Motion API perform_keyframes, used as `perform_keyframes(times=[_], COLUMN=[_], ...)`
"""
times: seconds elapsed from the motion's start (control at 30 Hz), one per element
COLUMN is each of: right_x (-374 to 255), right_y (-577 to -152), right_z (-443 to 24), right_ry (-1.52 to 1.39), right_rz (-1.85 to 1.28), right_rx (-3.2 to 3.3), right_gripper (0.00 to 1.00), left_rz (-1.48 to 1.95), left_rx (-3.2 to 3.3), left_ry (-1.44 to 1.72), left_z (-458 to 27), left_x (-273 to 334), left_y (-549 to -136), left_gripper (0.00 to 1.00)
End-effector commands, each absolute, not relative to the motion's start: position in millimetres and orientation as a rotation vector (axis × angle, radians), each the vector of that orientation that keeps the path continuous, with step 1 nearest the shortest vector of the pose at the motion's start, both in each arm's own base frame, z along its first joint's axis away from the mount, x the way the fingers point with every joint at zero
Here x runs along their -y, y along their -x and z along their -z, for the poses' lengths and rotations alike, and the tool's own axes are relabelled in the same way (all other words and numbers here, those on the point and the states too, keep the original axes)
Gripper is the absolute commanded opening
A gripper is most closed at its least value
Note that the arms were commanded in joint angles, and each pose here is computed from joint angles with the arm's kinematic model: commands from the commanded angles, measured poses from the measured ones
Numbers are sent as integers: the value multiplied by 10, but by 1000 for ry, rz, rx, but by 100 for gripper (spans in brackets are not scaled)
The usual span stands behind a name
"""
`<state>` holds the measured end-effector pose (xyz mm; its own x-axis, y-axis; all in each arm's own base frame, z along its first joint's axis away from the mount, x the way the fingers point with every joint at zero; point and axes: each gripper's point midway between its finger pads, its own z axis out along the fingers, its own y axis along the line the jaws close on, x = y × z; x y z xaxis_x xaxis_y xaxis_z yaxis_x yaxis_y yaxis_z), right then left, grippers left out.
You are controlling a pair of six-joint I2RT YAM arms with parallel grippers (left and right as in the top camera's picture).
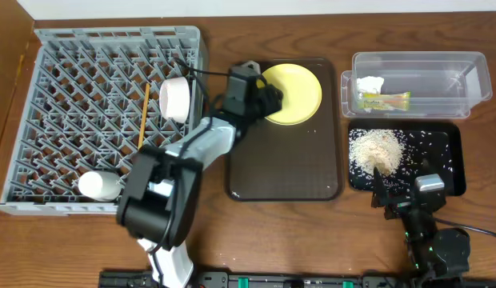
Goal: Sort waste into correct bins and load items into the dishwasher
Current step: 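Reach the left gripper to the yellow plate rim and grasp it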
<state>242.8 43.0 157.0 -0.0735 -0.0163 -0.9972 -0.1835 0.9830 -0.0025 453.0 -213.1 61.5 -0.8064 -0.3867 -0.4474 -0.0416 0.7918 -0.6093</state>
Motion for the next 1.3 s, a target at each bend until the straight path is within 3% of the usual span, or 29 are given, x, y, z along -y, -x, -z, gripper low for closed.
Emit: perform_keyframes(times=[0.0, 0.1, 0.17, 0.23, 0.37, 0.43, 0.63, 0.77, 0.83, 0.93, 1.27], right_x=[-424, -424, -424, -424, -424, -424, -424, -424, -424, -424, -424], right_y=[-2429, -2429, -2429, -2429, -2429, -2429, -2429, -2429, -2429, -2429, -2429], right_z=[-1558, -1558, -1558, -1558, -1558, -1558, -1558, -1558, -1558, -1558, -1558], right_ry=[146, 146, 146, 146, 146, 146, 146, 146, 146, 146, 146], right_rz=[-143, -143, -143, -143, -143, -143, -143, -143, -143, -143, -143], right_rx=[-1645, -1645, -1645, -1645, -1645, -1645, -1645, -1645, -1645, -1645, -1645], right_gripper=[99, 99, 99, 99, 99, 99, 99, 99, 99, 99, 99], left_rz=[855, 861, 921, 915, 807, 862, 1062, 807, 671, 627, 636], left_rx=[-2476, -2512, -2601, -2728, -2976, -3019, -2823, -2683, -2637, -2662, -2817], left_ry=[309, 297, 286, 317, 432, 464, 305, 362, 472, 640, 787], left_z=[-380, -309, -243, -112, 121, 87, -636, -1129, -1256, -1165, -459], left_x=[2356, 2410, 2466, 2428, 2223, 2204, 2193, 1730, 1402, 1147, 1335], left_y=[-4412, -4335, -4140, -3892, -3402, -3307, -3519, -3631, -3646, -3592, -3540], left_gripper=[48, 47, 38, 36, 36, 42, 42, 43, 53, 59, 58])
